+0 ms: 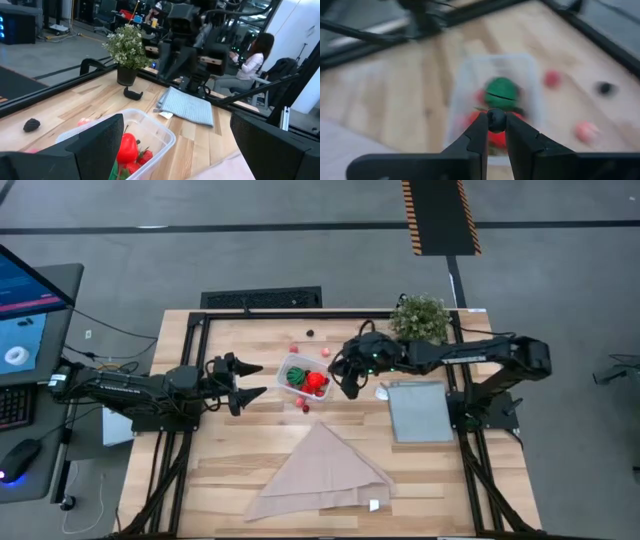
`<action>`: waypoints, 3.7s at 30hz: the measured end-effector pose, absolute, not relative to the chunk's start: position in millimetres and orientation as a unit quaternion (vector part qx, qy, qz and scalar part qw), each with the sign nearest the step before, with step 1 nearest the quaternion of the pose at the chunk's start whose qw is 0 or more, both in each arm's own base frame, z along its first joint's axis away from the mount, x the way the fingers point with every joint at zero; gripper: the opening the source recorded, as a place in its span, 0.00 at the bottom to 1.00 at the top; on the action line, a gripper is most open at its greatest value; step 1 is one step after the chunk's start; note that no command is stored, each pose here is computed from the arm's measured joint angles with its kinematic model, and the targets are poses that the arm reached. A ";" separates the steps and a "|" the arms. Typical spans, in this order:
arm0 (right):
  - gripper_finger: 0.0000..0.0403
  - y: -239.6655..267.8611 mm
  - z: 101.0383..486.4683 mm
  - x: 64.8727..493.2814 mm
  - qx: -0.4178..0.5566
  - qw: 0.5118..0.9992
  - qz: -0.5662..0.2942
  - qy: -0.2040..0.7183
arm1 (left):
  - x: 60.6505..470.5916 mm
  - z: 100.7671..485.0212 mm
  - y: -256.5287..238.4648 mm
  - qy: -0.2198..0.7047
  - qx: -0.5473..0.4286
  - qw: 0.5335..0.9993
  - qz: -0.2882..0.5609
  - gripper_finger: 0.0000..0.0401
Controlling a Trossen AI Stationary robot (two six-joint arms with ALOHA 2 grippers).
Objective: Pick and placing Produce into tupperware
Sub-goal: Put the blueberry into the transparent bin, then put the bottom peach into the transparent bin
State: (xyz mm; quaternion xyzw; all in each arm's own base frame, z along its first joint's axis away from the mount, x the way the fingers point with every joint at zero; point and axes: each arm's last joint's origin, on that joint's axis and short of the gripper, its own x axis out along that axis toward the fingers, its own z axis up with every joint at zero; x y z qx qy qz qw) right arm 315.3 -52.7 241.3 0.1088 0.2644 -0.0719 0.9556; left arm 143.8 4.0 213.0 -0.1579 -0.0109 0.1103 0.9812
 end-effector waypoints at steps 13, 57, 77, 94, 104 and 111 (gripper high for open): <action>0.42 -63.4 226.1 334.0 0.125 0.964 -0.052 0.230 | 143.8 212.7 4.0 -0.010 -0.160 0.981 0.111 0.89; 0.62 -60.6 262.8 315.3 0.090 0.978 -0.042 0.181 | 143.8 211.3 4.0 -0.002 -0.158 0.981 0.112 0.89; 0.62 10.1 285.4 262.4 0.053 0.944 -0.269 0.183 | 151.7 198.5 4.8 0.037 -0.215 0.965 0.145 0.89; 0.62 31.3 283.0 227.2 0.044 0.924 -0.333 0.182 | 158.5 163.7 -43.3 0.049 -0.237 0.922 0.301 0.89; 0.62 31.4 281.0 225.5 0.036 0.920 -0.343 0.189 | 172.6 130.4 -79.5 0.038 -0.241 0.913 0.326 0.89; 0.62 31.6 280.7 226.2 0.046 0.919 -0.346 0.184 | 204.3 105.6 -99.5 0.062 -0.239 0.905 0.346 0.89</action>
